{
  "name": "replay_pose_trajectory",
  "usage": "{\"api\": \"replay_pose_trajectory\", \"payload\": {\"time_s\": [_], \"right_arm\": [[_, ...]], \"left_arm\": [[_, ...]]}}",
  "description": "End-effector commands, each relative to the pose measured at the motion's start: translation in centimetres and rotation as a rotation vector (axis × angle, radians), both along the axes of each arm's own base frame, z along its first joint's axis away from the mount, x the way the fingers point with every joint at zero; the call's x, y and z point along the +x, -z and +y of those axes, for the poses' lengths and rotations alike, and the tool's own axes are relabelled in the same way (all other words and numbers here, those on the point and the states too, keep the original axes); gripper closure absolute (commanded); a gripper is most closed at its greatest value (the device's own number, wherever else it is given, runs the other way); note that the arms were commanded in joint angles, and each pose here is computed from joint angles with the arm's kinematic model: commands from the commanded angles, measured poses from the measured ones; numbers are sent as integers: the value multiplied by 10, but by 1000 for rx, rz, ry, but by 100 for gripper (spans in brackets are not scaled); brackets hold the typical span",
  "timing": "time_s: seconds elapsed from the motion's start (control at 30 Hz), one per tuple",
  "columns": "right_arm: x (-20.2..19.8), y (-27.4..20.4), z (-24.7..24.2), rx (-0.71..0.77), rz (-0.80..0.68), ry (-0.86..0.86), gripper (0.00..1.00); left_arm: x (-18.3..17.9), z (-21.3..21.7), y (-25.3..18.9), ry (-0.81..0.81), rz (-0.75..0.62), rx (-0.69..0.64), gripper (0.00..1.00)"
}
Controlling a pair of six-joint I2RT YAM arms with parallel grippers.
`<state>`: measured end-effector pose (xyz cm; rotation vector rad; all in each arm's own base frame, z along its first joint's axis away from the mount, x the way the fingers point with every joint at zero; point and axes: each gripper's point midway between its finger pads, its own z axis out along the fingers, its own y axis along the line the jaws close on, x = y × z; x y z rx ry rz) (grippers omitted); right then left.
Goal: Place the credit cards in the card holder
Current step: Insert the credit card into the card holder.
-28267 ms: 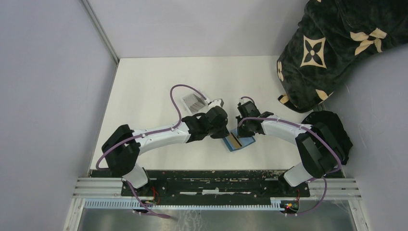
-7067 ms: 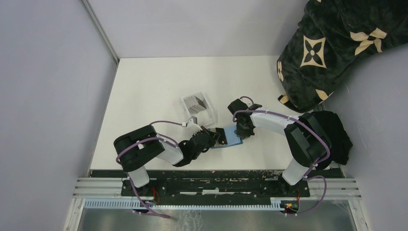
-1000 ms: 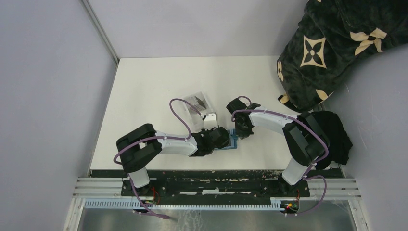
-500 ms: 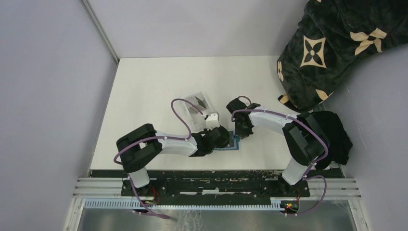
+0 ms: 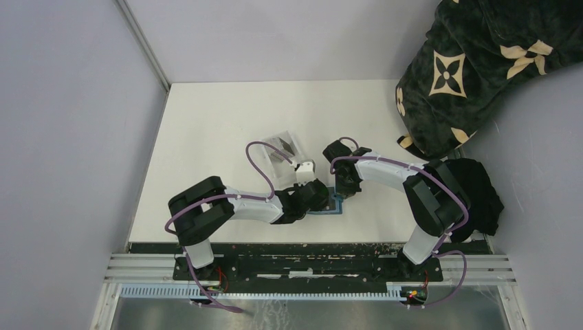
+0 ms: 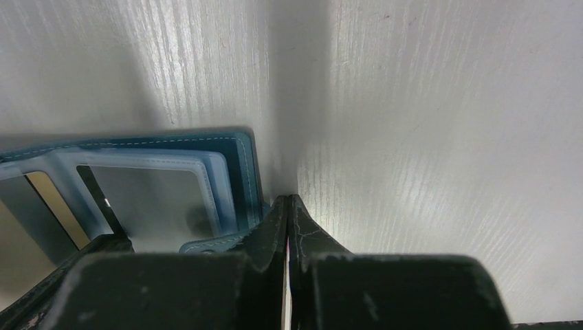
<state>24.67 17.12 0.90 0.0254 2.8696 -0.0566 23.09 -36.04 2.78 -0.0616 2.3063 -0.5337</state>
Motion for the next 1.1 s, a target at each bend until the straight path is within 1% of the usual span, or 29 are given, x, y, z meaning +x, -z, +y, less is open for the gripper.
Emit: {"api": "replay_pose_trajectory", "payload": {"time_s": [0.0,0.3,0.53,0.83,0.97,1.07], "right_arm": [[-14,32,13,30,70,3,99],[-13,33,14,28,70,0,99],[-13,34,14,27,72,0,99],[-12,34,14,23,72,-10,99],[-12,34,14,20,75,-13,99],[-11,34,14,18,74,-15,99]], "left_arm": [[3,-8,-7,37,-40,-16,97],[9,-1,-28,-3,-91,-47,96],[10,13,-27,-44,-94,-20,85],[7,16,-15,-47,-56,26,78],[6,15,-11,-36,-48,33,72],[5,11,-10,-25,-42,30,71]]}}
